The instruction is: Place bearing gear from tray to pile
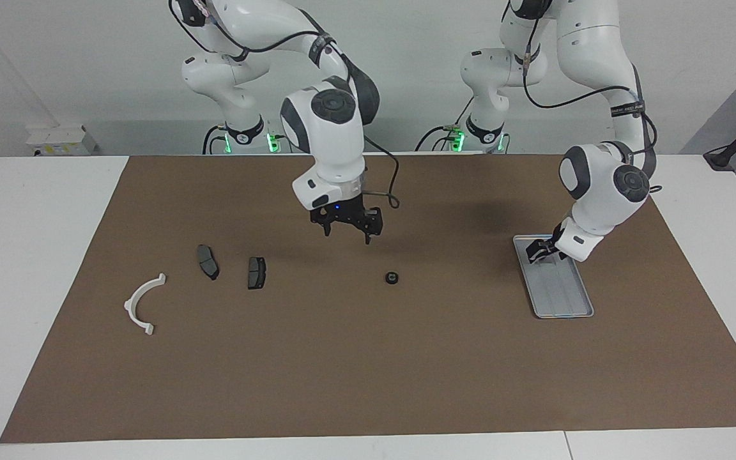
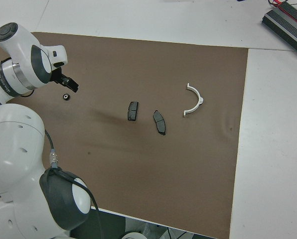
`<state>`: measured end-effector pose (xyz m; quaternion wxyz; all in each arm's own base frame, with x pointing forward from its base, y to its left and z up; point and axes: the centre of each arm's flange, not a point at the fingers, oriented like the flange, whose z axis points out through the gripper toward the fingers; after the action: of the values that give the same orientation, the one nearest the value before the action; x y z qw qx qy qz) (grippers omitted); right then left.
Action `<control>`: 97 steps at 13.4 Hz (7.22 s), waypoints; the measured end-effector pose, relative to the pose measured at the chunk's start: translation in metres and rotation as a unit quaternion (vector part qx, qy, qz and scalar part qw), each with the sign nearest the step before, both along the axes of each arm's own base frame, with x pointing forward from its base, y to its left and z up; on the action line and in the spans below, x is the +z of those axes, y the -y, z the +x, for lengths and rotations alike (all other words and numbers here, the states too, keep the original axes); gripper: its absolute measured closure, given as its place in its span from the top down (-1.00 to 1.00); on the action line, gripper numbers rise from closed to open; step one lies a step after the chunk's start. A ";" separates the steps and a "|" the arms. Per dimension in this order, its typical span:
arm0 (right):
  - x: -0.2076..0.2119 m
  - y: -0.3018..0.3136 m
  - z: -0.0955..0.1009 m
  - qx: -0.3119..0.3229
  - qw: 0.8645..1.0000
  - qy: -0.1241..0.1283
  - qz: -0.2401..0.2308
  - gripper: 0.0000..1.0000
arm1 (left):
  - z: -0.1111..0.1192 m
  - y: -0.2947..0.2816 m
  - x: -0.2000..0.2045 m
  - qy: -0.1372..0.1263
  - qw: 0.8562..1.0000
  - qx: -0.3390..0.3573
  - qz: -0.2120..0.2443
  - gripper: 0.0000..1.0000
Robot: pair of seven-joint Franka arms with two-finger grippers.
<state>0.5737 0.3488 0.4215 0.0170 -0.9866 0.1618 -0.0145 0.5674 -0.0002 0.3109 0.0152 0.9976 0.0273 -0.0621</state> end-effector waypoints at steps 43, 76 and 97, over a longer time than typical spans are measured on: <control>-0.131 -0.085 0.042 -0.010 0.999 -0.038 -0.028 -0.30 | -0.024 -0.005 -0.014 0.021 0.999 0.040 0.004 -0.05; -0.132 0.332 0.148 0.264 0.962 0.048 -0.042 -0.22 | 0.021 0.382 -0.013 0.045 0.969 0.244 0.015 -0.52; -0.037 -0.065 -0.003 -0.033 0.999 -0.017 -0.006 1.00 | -0.022 -0.004 0.284 -0.007 0.991 0.134 0.010 1.00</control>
<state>0.5702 0.4134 0.3841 0.0080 -0.9810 0.1940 0.0005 0.5455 0.0038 0.5954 0.0134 0.9846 0.1616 -0.0660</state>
